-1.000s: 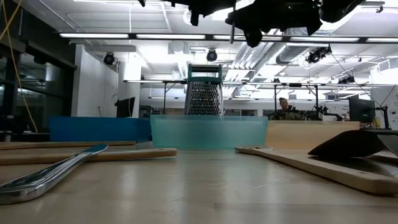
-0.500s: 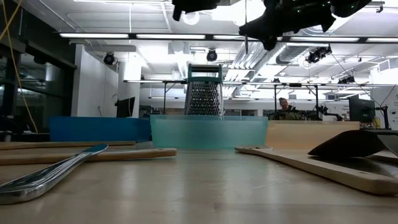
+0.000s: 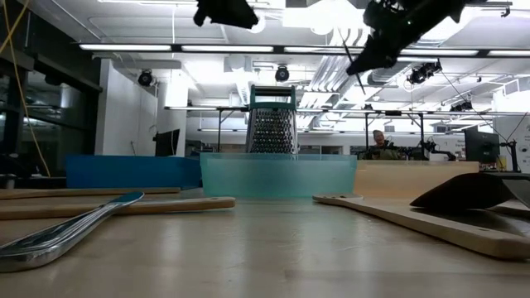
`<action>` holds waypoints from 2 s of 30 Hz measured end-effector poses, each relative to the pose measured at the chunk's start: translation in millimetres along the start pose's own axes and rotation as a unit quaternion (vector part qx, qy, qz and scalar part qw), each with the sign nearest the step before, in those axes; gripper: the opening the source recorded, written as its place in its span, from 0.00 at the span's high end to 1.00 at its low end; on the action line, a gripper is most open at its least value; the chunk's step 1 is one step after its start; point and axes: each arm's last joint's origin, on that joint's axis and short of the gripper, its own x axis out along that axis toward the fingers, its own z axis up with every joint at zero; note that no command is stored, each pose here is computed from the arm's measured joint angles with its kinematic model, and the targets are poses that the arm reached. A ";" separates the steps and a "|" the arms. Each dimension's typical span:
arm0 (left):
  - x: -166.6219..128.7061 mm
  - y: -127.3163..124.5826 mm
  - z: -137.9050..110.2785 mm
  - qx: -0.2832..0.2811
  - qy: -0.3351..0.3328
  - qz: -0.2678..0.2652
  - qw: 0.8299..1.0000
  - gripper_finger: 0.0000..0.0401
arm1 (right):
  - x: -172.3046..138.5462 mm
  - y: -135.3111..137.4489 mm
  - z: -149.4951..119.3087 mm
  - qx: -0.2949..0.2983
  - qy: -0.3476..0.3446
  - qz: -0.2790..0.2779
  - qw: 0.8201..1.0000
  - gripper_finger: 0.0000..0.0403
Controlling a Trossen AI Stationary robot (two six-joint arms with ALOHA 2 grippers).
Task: Pick & Place Kitchen Items
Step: Put the silver knife into the orange bin
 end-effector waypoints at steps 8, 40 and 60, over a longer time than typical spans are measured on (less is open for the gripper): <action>-0.2 3.1 -7.4 0.053 0.036 0.048 0.997 0.72 | -11.9 -17.0 -12.0 0.007 0.119 -0.114 0.986 0.89; 1.1 17.0 -21.5 0.083 0.108 0.110 0.985 0.72 | 74.5 -59.6 -104.8 0.006 0.534 -0.165 0.829 0.89; 1.5 15.7 -21.7 0.081 0.109 0.088 0.987 0.72 | 97.0 -72.2 -134.1 0.036 0.574 -0.100 0.812 0.89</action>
